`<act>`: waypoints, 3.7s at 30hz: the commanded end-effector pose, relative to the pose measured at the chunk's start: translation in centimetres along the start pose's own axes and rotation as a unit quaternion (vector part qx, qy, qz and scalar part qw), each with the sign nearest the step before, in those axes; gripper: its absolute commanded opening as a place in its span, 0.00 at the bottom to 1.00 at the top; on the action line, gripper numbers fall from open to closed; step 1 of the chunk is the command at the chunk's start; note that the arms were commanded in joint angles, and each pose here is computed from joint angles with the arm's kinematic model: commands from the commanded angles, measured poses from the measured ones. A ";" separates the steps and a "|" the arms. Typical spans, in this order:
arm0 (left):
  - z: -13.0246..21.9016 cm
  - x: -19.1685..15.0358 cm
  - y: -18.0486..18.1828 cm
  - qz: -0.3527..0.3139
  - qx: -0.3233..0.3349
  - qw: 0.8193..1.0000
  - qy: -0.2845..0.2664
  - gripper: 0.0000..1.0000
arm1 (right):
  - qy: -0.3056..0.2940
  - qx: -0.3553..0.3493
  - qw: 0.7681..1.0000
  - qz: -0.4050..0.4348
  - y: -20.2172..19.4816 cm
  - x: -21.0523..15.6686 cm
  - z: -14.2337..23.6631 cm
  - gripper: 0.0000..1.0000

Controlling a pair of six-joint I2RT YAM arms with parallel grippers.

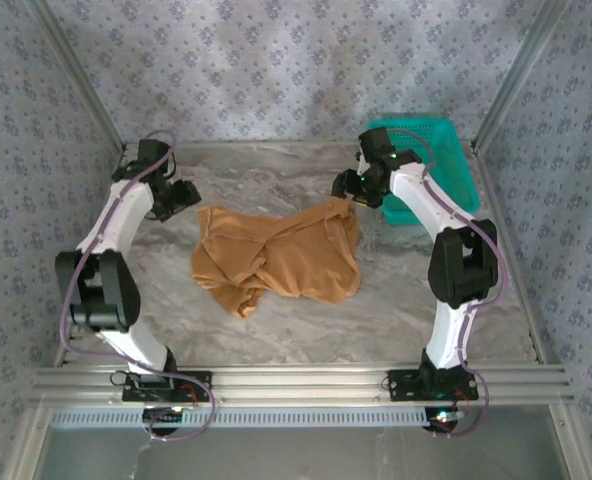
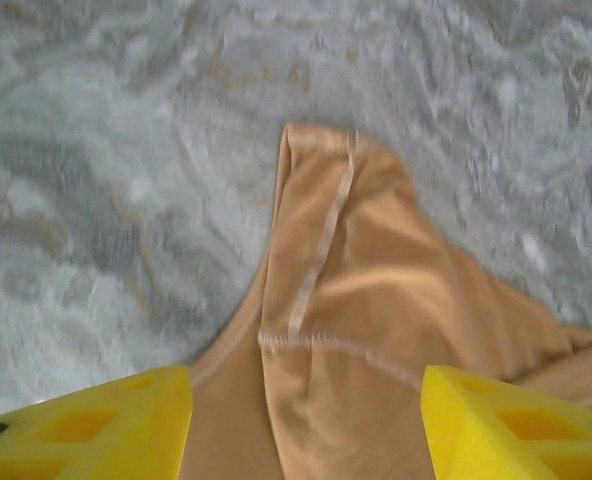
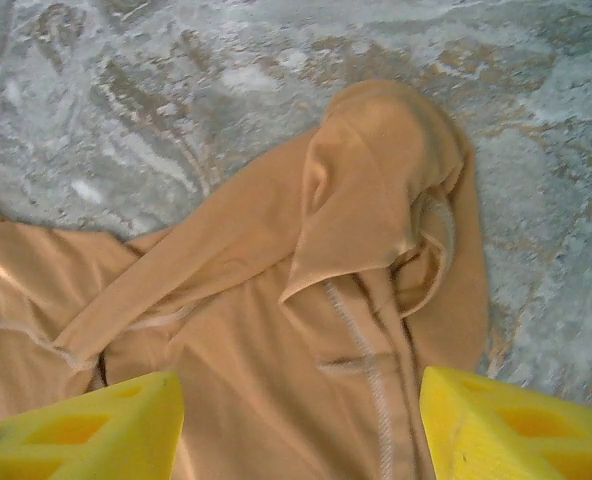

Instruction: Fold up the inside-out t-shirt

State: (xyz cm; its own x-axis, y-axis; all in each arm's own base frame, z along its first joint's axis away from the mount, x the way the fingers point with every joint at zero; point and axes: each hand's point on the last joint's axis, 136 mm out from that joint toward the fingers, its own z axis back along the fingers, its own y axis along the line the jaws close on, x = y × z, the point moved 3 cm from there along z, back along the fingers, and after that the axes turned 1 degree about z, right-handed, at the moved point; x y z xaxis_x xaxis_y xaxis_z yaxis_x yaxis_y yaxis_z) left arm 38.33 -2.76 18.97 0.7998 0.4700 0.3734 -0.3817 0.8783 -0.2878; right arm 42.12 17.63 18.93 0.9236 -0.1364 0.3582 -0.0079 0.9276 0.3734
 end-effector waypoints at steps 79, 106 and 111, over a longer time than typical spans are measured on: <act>21.3 0.3 -2.2 0.041 -0.190 0.966 -0.169 0.00 | -0.136 0.072 0.987 0.052 5.0 0.9 16.2 0.00; 50.8 -3.7 -1.6 0.029 -0.343 0.796 -0.498 0.00 | -0.364 0.338 0.858 0.134 11.4 -7.4 42.0 0.00; 51.4 -1.7 -2.7 0.015 -0.341 0.790 -0.508 0.00 | -0.389 0.325 0.853 0.124 11.2 -6.4 42.2 0.00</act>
State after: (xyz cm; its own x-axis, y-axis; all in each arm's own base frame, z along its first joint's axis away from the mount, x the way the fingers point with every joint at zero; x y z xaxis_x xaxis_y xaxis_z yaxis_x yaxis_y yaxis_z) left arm 9.76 -1.78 64.95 -0.1566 0.6469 0.7463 0.2818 0.7535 -0.5940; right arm 18.50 13.93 56.68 0.3468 -0.3684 0.8626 -0.6255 0.5944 0.5053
